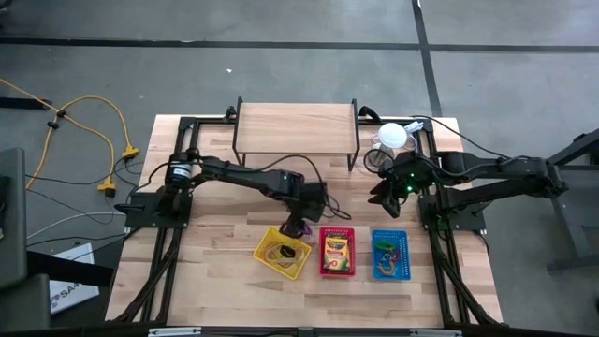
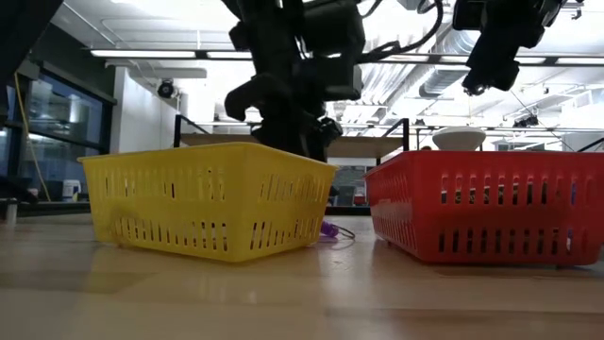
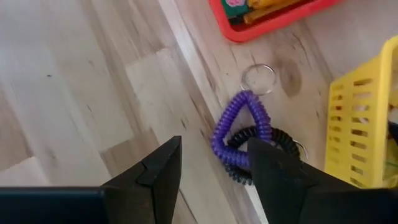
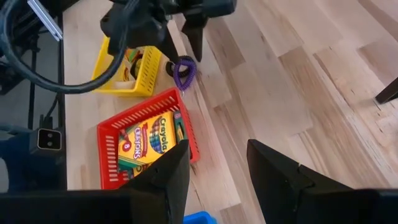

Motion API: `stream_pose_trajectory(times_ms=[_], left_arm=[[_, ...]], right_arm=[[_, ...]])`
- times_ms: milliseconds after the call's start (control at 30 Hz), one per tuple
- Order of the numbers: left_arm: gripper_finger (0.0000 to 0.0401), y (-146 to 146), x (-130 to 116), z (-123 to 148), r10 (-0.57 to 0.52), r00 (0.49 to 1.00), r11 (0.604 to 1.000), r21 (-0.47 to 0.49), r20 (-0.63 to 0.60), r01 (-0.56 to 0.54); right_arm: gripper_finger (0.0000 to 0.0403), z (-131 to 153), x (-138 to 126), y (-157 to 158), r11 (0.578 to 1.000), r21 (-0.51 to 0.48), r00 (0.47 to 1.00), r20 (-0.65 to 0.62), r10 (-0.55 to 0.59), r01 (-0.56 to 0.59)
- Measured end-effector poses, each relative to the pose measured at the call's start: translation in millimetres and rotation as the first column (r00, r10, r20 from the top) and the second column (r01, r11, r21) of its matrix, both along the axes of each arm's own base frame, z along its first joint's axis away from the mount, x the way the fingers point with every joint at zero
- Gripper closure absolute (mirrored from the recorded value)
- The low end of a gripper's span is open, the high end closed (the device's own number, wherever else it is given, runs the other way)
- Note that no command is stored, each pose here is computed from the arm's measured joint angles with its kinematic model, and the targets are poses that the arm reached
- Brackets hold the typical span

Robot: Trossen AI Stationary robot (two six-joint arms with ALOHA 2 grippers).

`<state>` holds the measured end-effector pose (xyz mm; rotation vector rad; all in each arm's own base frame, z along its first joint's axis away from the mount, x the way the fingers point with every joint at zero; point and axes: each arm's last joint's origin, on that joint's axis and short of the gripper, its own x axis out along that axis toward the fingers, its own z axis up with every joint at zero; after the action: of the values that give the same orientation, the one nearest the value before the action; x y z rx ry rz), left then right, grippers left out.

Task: Pick & Place Office Desk Supplies
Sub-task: Put the violet spring keychain into the blue bin

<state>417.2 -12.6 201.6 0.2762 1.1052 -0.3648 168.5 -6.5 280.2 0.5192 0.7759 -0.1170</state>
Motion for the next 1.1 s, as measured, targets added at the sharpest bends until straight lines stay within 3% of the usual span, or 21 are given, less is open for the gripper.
stream_pose_trajectory(times_ms=[667, 900, 1100], left_arm=[[0.0224, -4, 8, -29, 0.092, 0.993, 0.995, -0.017, -0.068, -0.094], [0.0224, -2, 10, -34, 0.126, 0.99, 0.991, 0.051, -0.063, -0.123], [0.0226, -2, 8, -35, 0.146, 0.986, 0.988, 0.056, -0.084, -0.142]], right_arm=[[0.0254, 1, 1, 0, 1.0, 0.0, 1.0, 0.017, 0.001, -0.001], [0.0254, 2, 2, 0, 1.0, -0.002, 1.0, 0.03, 0.0, 0.0], [0.0254, 3, 2, 0, 1.0, -0.002, 0.999, 0.037, 0.001, -0.001]])
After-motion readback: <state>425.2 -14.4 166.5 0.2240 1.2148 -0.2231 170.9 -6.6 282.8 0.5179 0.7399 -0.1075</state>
